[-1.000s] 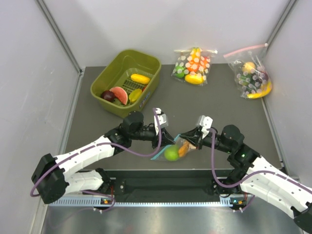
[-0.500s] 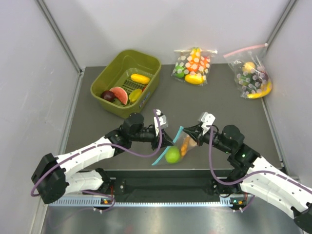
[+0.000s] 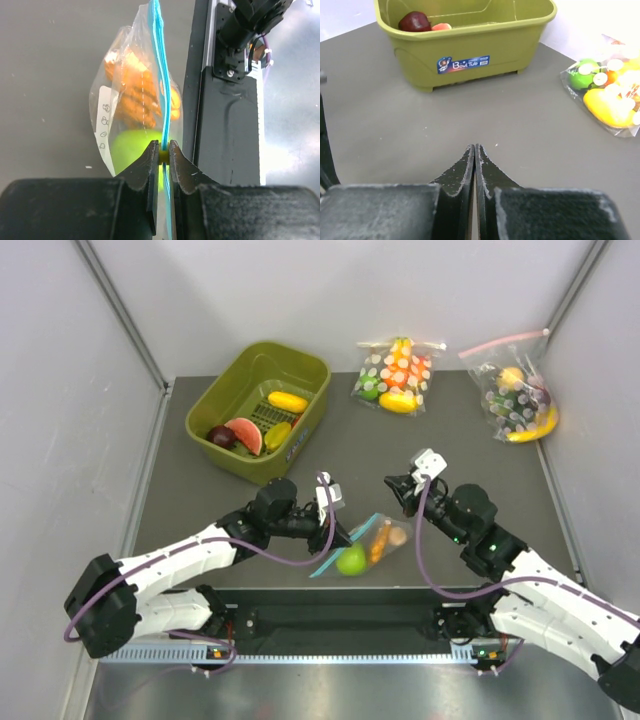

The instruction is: Open the zip-top bag and remove the fake food

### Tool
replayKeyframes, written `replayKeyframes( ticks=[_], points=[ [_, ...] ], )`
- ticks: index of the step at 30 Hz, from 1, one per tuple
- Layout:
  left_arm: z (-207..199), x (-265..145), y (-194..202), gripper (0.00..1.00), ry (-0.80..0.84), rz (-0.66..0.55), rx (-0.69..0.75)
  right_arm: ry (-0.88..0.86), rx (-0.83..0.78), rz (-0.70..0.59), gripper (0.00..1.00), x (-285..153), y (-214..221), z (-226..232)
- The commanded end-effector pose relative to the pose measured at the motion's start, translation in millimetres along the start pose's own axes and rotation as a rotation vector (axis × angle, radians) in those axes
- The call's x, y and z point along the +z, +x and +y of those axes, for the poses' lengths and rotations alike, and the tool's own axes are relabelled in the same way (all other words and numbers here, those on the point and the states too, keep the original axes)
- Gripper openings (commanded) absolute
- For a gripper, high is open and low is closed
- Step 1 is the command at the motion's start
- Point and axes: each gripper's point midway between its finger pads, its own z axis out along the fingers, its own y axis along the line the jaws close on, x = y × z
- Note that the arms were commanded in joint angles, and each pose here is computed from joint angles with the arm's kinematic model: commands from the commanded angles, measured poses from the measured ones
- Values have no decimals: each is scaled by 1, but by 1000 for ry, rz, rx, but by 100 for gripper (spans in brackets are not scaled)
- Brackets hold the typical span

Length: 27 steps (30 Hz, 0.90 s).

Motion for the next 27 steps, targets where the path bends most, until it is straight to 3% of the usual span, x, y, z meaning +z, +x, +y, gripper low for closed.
replayKeyframes(
  ticks=[1,4,6,7,10,11,12,20,27],
  points=[
    [-2,-3,-7,4,-9,-29,9,49,-1,-105,0,6,-41,-12],
    [4,0,-11,1,-50,-42,5,35,47,-76,0,2,-44,-9],
    [5,3,-7,1,-56,-32,9,-20,53,-43,20,-5,-40,1],
    [5,4,-7,1,-52,-33,17,-94,45,-63,44,-11,-45,14],
    [4,5,-9,1,-41,-36,33,-274,22,-93,73,-24,-39,45],
    [4,5,-11,1,-43,-40,38,-296,30,-117,94,-29,-42,49],
    [4,4,-13,1,-45,-44,42,-318,36,-122,100,-30,-38,54],
    [-2,2,-20,1,-20,-55,58,-371,55,3,100,-15,-8,64],
    [-6,0,-21,1,-8,-66,67,-407,53,-10,100,-8,2,71]
  ],
)
